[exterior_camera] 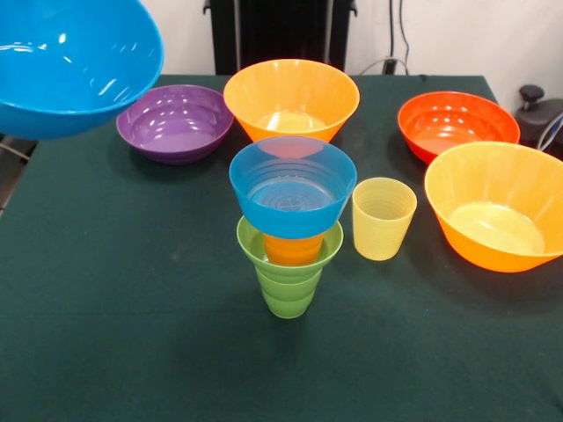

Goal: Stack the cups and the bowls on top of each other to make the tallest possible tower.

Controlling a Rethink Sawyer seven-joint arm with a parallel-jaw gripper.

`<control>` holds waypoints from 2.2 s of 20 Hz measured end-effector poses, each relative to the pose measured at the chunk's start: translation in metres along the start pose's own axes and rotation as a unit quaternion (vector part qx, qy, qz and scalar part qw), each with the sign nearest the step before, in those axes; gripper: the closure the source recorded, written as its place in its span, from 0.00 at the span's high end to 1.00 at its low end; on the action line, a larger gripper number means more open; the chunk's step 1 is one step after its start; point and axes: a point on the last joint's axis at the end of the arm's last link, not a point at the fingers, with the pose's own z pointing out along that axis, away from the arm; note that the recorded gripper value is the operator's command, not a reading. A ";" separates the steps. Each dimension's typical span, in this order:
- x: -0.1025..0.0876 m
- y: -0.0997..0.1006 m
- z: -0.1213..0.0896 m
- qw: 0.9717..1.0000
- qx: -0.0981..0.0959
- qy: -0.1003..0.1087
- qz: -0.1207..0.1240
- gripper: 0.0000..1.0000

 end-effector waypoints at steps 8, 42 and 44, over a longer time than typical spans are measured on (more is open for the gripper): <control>0.002 -0.001 0.012 1.000 -0.010 -0.016 0.003 0.00; 0.033 0.039 0.028 0.999 -0.046 -0.018 0.006 0.00; 0.034 0.037 0.026 0.999 -0.048 -0.018 0.012 0.00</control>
